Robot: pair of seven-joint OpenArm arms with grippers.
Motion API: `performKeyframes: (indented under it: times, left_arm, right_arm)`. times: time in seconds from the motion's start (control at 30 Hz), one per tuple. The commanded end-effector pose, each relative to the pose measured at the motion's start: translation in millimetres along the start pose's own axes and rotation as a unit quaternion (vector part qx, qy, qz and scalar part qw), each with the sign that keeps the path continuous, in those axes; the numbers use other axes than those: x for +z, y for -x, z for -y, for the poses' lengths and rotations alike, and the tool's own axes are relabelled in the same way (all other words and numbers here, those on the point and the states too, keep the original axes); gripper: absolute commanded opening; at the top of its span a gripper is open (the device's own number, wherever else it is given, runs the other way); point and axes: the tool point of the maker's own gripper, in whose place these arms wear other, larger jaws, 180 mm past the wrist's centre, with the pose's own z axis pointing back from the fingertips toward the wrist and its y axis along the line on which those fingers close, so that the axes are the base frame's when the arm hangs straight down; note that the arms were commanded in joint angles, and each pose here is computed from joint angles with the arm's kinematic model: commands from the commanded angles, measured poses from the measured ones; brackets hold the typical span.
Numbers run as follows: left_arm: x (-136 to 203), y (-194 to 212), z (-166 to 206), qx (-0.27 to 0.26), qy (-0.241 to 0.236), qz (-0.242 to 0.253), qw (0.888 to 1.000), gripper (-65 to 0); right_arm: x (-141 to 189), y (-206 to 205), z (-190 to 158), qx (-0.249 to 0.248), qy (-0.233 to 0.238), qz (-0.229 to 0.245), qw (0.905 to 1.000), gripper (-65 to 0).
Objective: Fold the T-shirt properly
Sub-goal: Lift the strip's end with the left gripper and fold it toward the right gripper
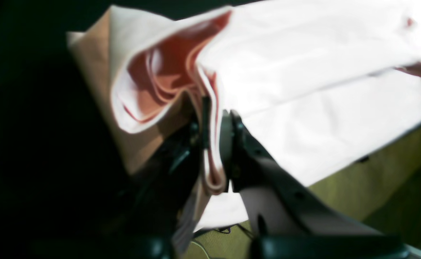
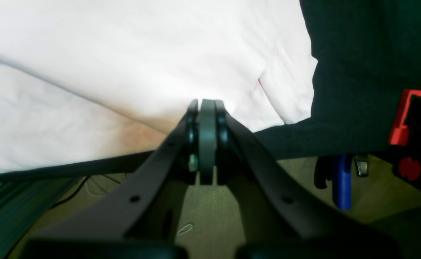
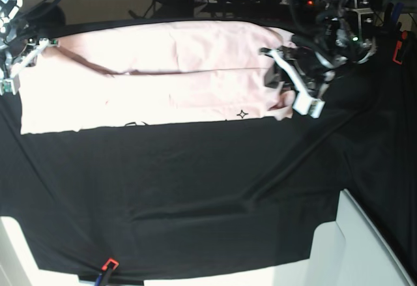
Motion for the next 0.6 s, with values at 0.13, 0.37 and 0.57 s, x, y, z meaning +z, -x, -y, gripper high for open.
performKeyframes:
  times: [0.13,0.37,0.57]
  left_arm:
    - [-11.2,-17.2,37.3,-0.01,0.048,0.024,0.998,-65.0]
    - [-39.6,-20.0,84.9,-0.009,0.112,0.016,0.994,-65.0]
    - [-63.0,-15.0,113.2,-0.003,0.15,-0.006,0.989,-65.0]
  right_arm:
    - [3.7,-8.3,5.7,0.003,0.007,0.015,0.9999,-65.0]
    - [3.7,-8.3,5.7,0.003,0.007,0.015,0.9999,-65.0]
    - [3.7,-7.6,5.7,0.003,0.007,0.015,0.9999,-65.0]
